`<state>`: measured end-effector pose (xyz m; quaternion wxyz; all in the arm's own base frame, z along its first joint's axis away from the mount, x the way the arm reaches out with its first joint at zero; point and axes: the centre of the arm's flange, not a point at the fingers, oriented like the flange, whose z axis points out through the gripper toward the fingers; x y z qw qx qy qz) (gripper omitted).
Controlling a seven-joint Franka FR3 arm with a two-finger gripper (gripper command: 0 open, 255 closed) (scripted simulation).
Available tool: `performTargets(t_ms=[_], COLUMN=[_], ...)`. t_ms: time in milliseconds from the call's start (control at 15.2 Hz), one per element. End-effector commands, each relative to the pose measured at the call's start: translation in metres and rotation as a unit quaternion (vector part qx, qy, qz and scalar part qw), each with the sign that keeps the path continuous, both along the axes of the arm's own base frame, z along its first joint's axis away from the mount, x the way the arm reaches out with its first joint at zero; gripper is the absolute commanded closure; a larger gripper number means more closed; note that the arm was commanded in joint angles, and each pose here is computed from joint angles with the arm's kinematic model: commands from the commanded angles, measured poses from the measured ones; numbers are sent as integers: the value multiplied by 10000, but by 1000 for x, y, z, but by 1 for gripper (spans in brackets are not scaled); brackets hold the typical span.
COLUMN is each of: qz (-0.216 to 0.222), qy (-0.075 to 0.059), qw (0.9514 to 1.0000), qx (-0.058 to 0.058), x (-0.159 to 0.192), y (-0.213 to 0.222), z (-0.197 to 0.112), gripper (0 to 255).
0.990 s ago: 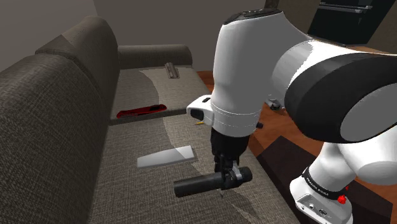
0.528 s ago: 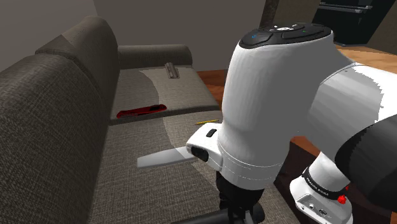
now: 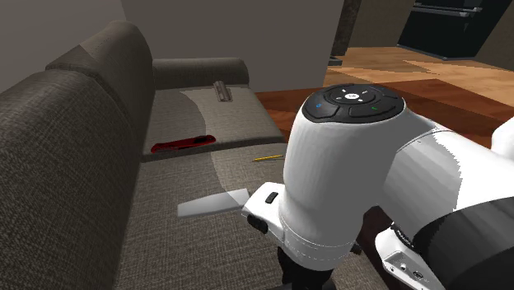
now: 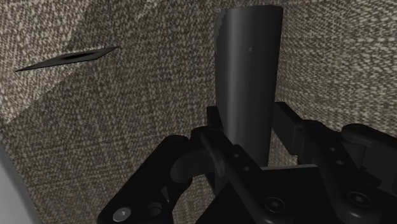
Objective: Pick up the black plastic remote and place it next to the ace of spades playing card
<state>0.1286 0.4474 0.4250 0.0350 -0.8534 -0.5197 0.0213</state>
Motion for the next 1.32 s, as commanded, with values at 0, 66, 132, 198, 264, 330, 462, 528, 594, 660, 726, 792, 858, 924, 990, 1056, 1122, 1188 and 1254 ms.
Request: performTargets(t_ms=[0,66,132,198,264,330,462,528,594,660,726,792,858,924,990,1056,1122,1188,1254], qz=[0,0,0,0,0,0,0,0,0,0,0,0,0,0,0,0,0,0,0], qy=[-2,-2,-2,-2,-2,-2,-2,-2,-2,-2,-2,-2,-2,-2,-2,-2,-2,-2,-2], qw=[10000,10000,10000,10000,10000,10000,10000,10000,10000,10000,10000,10000,10000,10000,10000,10000,10000,10000,10000], qx=[2,2,2,2,2,2,2,2,2,2,2,2,2,2,2,2,2,2,2], x=[0,0,0,0,0,0,0,0,0,0,0,0,0,0,0,0,0,0,0], y=[0,0,0,0,0,0,0,0,0,0,0,0,0,0,0,0,0,0,0], z=[-12,-17,-22,-27,-33,-38,-49,-54,-59,-64,-70,-75,-80,-86,-93,-93,-93,-93,-93], gripper=[255,255,255,255,255,255,255,255,255,255,255,255,255,255,255,255,255,255,255])
